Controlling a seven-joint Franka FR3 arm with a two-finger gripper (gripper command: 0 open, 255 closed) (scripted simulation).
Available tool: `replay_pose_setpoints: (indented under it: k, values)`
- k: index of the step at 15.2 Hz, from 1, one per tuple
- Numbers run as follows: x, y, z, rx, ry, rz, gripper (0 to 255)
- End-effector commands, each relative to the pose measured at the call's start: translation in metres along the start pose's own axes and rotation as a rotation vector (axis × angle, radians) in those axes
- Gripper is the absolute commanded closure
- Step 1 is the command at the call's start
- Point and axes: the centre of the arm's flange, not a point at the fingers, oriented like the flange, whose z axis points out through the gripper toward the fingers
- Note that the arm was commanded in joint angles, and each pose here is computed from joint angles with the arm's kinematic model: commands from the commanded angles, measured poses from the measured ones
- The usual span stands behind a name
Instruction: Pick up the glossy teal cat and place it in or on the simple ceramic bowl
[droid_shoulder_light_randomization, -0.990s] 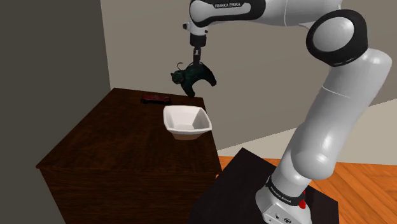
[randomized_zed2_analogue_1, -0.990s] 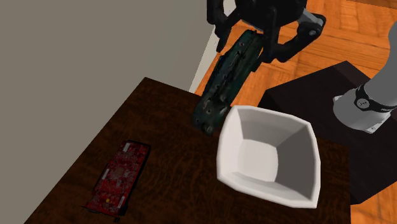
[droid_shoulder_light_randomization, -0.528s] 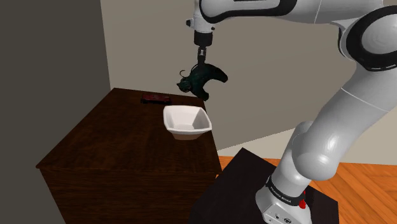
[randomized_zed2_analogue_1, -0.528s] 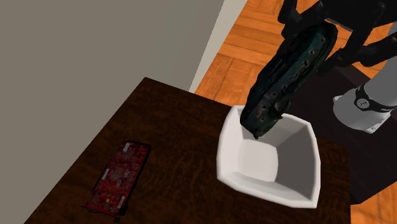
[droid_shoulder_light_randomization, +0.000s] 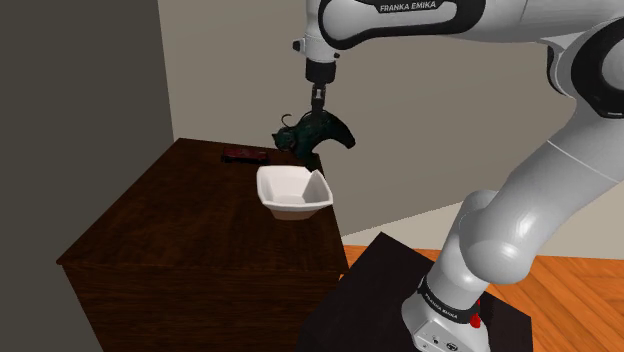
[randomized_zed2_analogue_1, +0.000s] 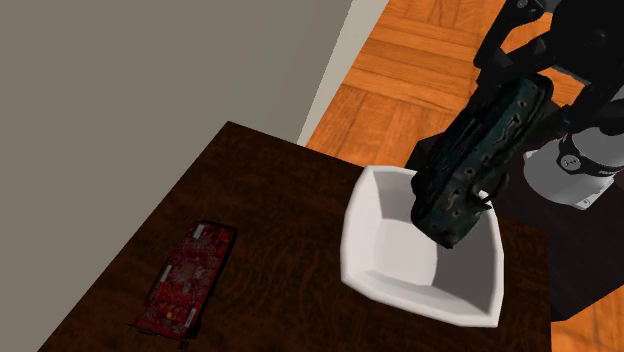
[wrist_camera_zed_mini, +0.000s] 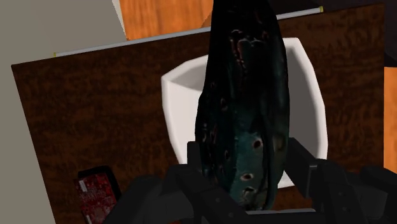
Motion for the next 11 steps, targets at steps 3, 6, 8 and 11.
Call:
replay_pose_setpoints:
  k: [3, 6, 8, 11]
  values:
    - [0.001, -0.006, 0.019, -0.001, 0.002, 0.000, 255]
    - [0.002, -0.009, 0.035, -0.001, 0.002, 0.000, 255]
    - [0.003, -0.011, 0.045, -0.001, 0.002, 0.000, 255]
    - [0.004, -0.014, 0.061, -0.001, 0.002, 0.000, 255]
